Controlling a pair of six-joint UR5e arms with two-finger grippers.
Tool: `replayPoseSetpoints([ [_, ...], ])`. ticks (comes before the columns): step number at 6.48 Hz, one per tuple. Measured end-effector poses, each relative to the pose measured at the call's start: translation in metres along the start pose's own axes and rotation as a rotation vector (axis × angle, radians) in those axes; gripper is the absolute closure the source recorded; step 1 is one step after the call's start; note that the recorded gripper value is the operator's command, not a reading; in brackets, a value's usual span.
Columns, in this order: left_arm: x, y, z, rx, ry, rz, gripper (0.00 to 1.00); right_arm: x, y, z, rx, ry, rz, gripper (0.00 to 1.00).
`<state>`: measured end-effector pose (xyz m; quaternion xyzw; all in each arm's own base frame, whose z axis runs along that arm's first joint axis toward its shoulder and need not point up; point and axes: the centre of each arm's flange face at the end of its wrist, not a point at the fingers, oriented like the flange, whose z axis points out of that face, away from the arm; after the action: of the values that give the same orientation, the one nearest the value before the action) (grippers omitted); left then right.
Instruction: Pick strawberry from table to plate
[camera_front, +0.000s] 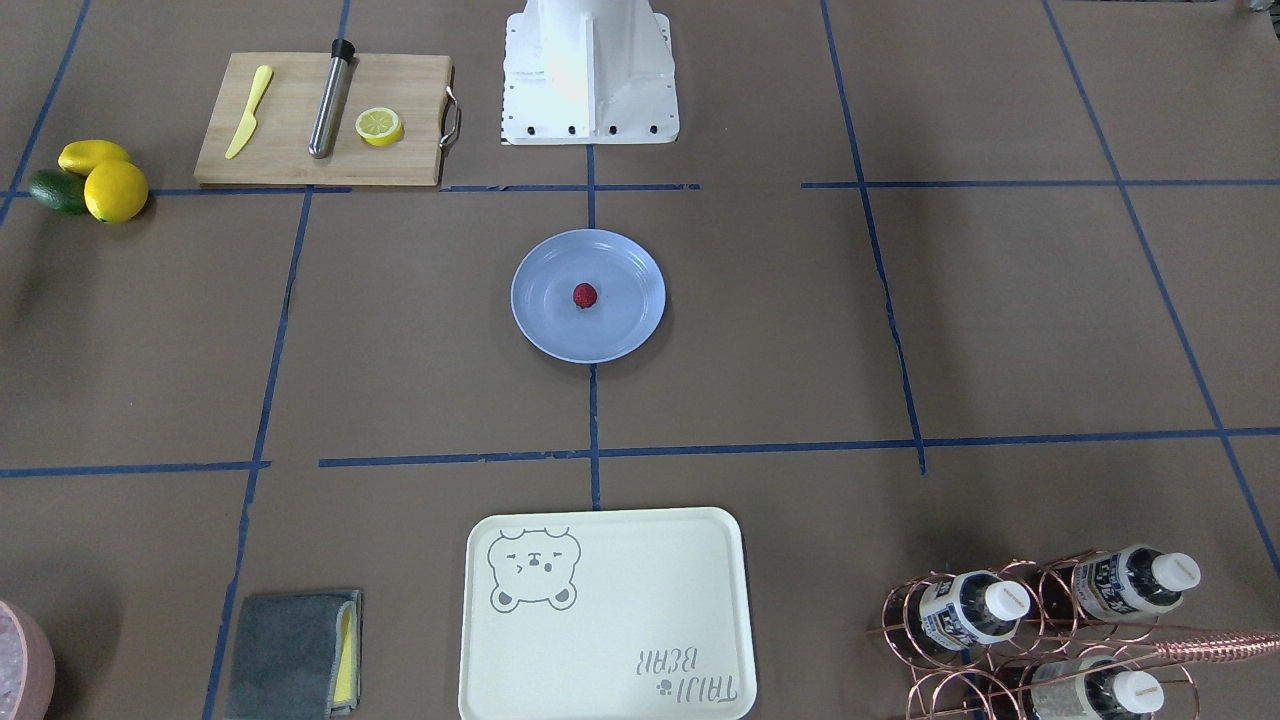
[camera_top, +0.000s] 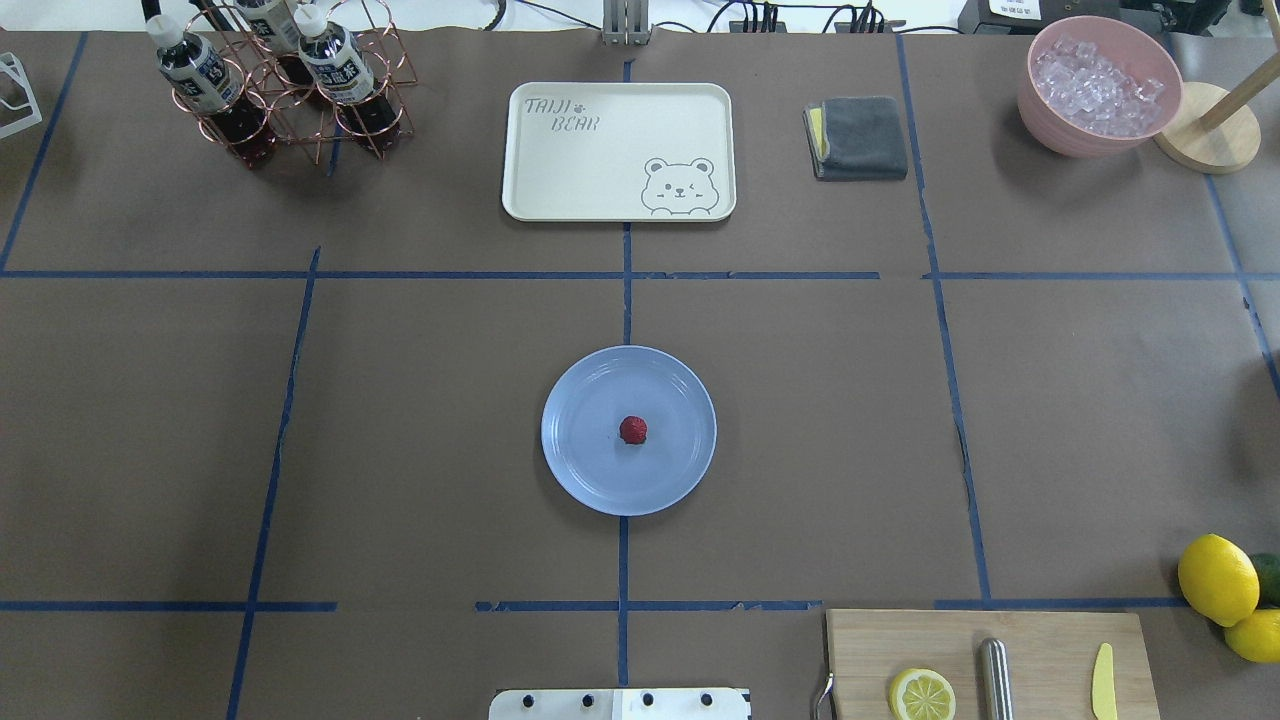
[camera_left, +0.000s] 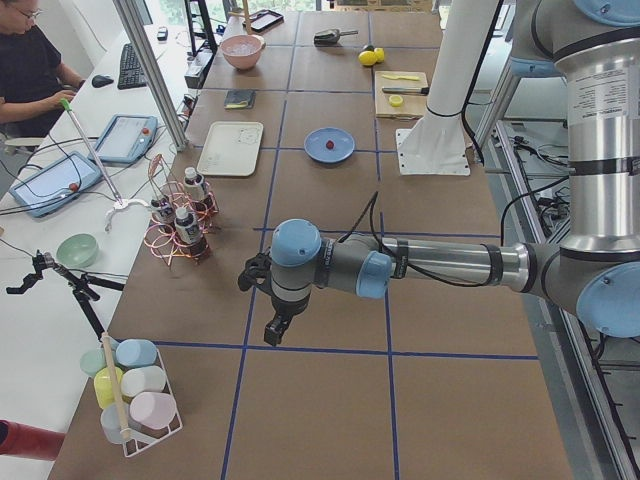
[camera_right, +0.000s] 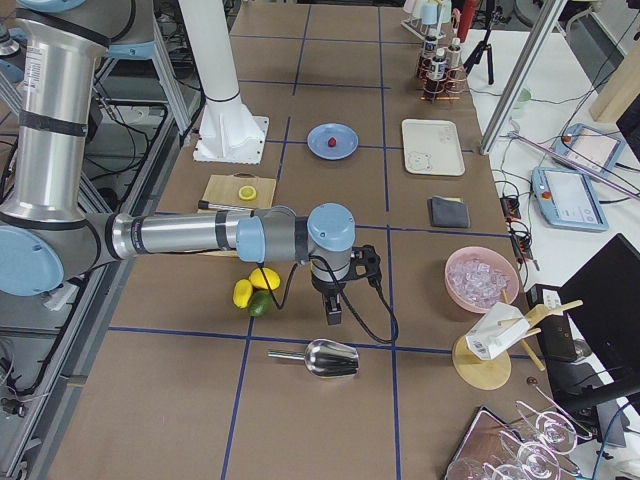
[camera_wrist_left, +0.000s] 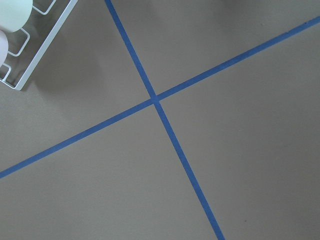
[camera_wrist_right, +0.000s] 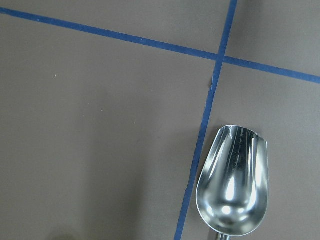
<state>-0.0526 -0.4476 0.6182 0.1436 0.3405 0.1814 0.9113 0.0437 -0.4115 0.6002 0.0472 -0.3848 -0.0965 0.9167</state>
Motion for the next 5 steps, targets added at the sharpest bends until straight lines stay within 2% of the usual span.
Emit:
replayPoseSetpoints([
  [5,0.0002,-0.0009,-0.0005,0.002,-0.001,0.001,0.0,-0.0053,-0.0011,-0.0051,0.007,-0.001,0.002,0.0],
])
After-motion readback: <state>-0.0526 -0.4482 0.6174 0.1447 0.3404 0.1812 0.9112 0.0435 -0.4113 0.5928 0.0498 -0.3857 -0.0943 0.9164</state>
